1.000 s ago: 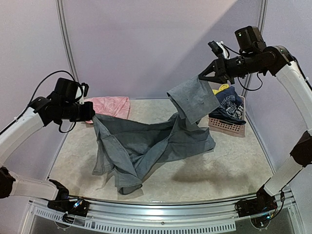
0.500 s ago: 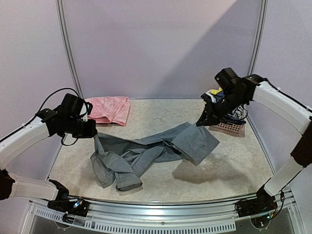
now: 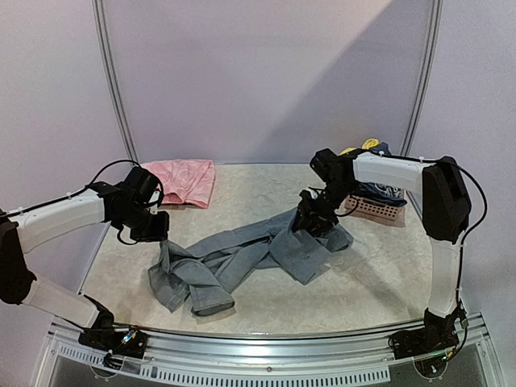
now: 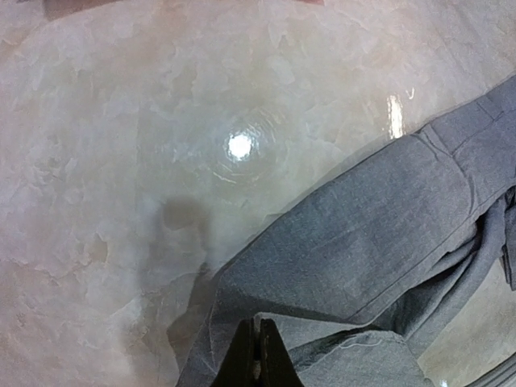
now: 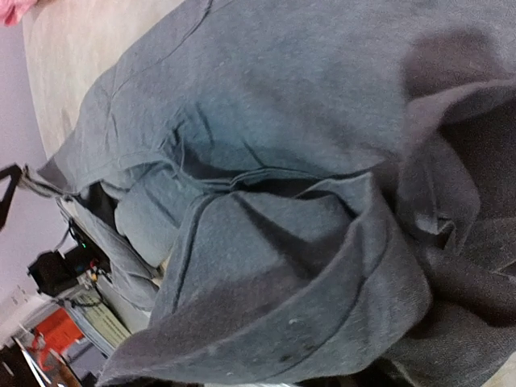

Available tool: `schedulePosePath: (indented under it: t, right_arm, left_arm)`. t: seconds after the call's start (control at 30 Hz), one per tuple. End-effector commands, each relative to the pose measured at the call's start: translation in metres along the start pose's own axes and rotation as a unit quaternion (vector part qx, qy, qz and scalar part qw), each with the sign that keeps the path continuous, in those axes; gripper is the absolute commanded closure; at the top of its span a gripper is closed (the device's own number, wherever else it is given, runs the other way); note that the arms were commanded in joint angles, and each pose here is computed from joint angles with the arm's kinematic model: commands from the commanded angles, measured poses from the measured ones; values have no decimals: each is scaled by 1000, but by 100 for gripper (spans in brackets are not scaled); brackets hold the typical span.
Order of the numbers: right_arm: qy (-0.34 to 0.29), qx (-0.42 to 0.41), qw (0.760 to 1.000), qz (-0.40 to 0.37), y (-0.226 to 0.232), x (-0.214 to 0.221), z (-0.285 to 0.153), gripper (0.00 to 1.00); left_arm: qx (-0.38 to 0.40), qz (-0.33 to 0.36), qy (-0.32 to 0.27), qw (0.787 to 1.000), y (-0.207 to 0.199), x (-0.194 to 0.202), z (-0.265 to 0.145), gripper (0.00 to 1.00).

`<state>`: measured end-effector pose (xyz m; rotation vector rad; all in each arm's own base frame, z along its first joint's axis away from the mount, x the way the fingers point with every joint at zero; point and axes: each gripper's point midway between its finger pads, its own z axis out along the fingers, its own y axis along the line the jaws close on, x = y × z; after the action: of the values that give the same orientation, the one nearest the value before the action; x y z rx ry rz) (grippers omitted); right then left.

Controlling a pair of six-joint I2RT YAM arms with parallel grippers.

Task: Fold and stack the mixed laundry pile
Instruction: Adjust the crumpled shirt at the center of the board.

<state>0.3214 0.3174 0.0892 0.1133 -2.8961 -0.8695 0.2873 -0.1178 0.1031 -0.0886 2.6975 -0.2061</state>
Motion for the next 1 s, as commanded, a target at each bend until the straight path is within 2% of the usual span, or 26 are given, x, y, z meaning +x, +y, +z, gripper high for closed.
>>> schedulePosePath:
  t: [0.0,0.23,0.33,0.47,0.73,0.87,0.97]
  right_arm:
    - [-6,1,998,-59,8,16,-20,45]
    - [-5,26,995,-97,-18,50,-27,31]
    - [-14,58,994,-96,-39,60,-25,27]
    - [-24,59,994,-93,-54,70,-18,26]
    - [-91,21,986,-140,-50,49,-5,28]
    - [-96,-7,982,-161,-45,46,3,32]
    - [-81,-13,983,-161,-44,48,8,39]
  left_arm:
    - [4,-16,-8,1000,-1,-9,-1,100]
    - [0,-13,1,1000,1,-5,2,100]
    - [-1,-12,7,1000,1,-2,3,100]
    - [-1,-11,10,1000,1,0,5,100]
    - [0,-6,15,1000,0,0,5,100]
    - [0,-6,15,1000,0,-1,3,100]
    - [-2,-3,17,1000,1,0,1,100]
